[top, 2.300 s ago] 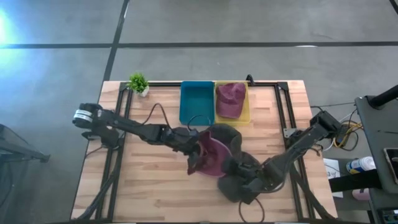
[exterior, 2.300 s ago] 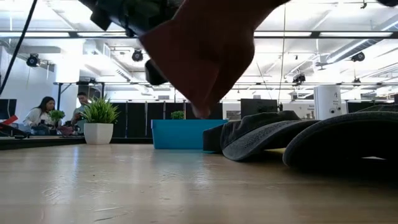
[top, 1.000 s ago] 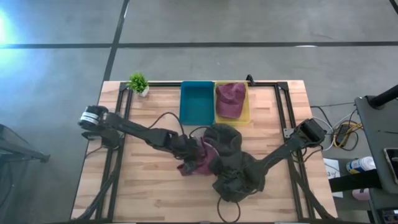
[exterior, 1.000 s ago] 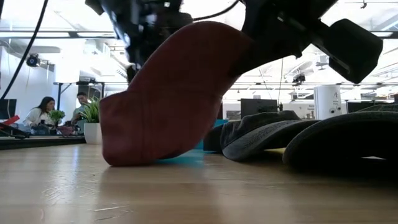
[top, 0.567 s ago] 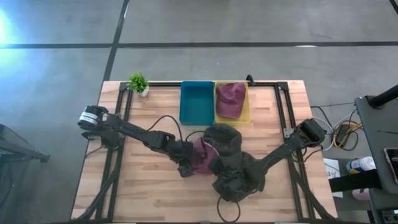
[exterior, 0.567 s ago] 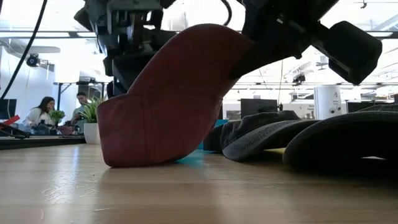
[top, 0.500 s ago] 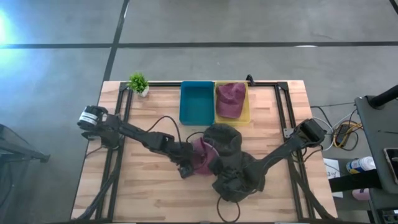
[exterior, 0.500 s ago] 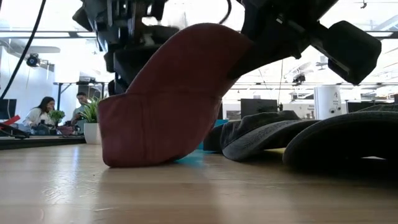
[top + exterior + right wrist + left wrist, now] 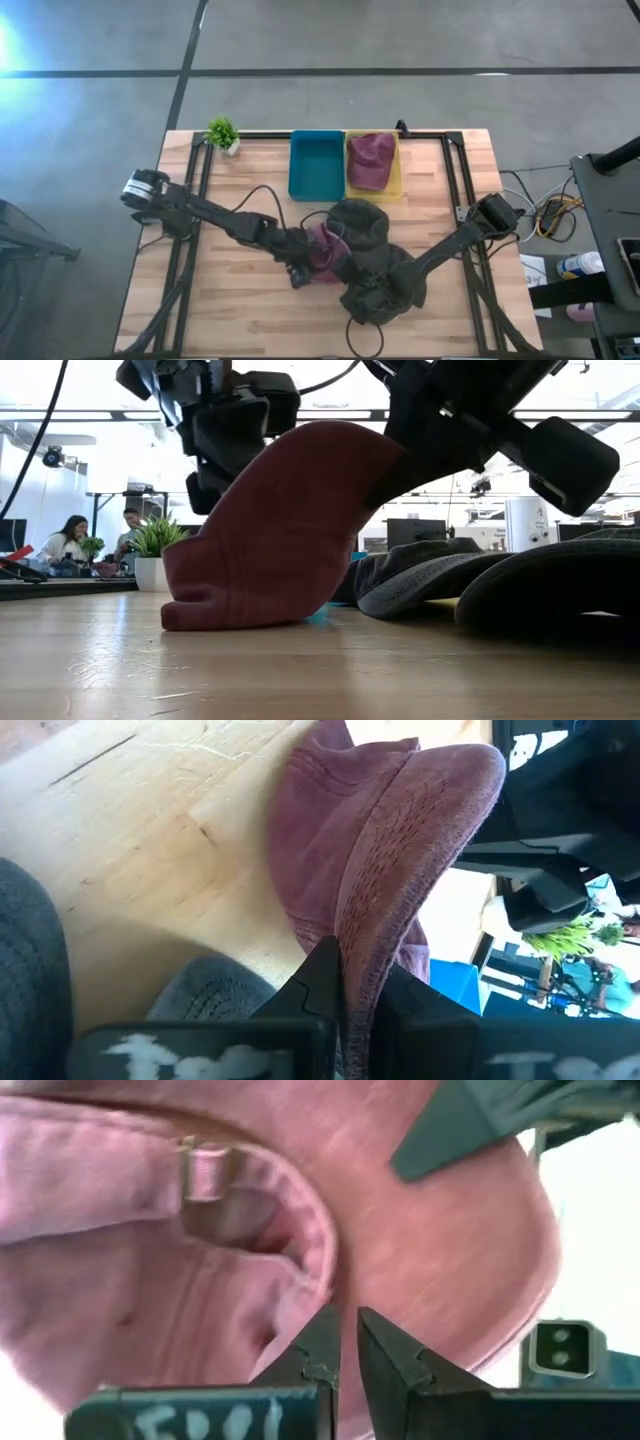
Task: Pick & Place hat
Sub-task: Put the red cap into the yellow bin
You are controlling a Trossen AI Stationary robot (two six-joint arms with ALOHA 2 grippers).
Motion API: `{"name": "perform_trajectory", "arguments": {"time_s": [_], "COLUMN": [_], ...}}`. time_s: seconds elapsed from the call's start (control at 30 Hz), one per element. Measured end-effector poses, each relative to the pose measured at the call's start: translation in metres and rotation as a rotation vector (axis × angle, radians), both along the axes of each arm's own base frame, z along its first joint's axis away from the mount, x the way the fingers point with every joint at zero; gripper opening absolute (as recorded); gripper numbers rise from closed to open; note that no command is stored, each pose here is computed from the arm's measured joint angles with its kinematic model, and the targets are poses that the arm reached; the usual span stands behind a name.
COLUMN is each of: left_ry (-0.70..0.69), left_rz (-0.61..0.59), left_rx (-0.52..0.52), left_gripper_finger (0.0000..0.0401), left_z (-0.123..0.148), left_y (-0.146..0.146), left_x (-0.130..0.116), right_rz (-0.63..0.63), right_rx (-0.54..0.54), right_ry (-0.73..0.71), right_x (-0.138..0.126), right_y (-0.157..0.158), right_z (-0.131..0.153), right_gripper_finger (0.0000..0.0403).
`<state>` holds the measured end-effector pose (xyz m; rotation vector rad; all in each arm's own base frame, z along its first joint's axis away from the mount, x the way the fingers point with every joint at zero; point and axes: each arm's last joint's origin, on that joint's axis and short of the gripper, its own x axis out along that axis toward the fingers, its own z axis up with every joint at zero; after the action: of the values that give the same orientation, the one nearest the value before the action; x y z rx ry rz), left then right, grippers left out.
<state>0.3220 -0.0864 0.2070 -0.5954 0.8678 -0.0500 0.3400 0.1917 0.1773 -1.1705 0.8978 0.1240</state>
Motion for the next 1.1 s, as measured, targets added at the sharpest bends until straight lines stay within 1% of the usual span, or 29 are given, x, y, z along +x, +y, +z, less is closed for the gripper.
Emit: {"name": "perform_trajectory", "arguments": {"time_s": [0.13,0.3,0.37,0.47,0.57,0.7,0.77,0.93,1.1], "left_ry": [0.037,0.045,0.075,0.094,0.078,0.013,-0.014,-0.009,-0.032], "left_rz": [-0.016,0.017,0.019,0.007,0.009,-0.008,-0.019,-0.023,-0.024], "left_rx": [0.052,0.153,0.19,0.215,0.206,0.129,0.106,0.107,0.126], "left_gripper_finger": [0.0032,0.0032,0.0032,0.0032,0.0032,0.0032,0.0032,0.0032,0.0032], "left_z": [0.005,0.016,0.014,0.009,0.0,-0.009,-0.013,-0.024,-0.025], "left_y": [0.003,0.009,0.012,0.014,0.017,0.018,0.016,0.014,0.014], "left_x": [-0.009,-0.021,-0.024,-0.024,-0.019,-0.008,-0.003,0.006,0.012], "right_rz": [-0.002,0.0,0.003,0.004,0.005,0.007,0.007,0.009,0.011], "right_rx": [0.002,-0.001,-0.004,-0.004,-0.002,-0.003,-0.003,0.002,0.014], "right_ry": [-0.001,0.003,0.005,0.004,0.002,0.002,0.002,-0.003,-0.014], "right_x": [0.0,0.0,0.0,0.001,0.001,0.001,0.001,0.001,0.002], "right_y": [0.0,0.001,0.001,0.001,0.001,0.001,0.001,0.001,0.002], "right_z": [-0.001,-0.002,-0.002,-0.002,-0.002,-0.002,-0.002,-0.001,-0.001], "right_gripper_finger": [0.0013,0.0013,0.0013,0.0013,0.0013,0.0013,0.0013,0.0013,0.0013]}}
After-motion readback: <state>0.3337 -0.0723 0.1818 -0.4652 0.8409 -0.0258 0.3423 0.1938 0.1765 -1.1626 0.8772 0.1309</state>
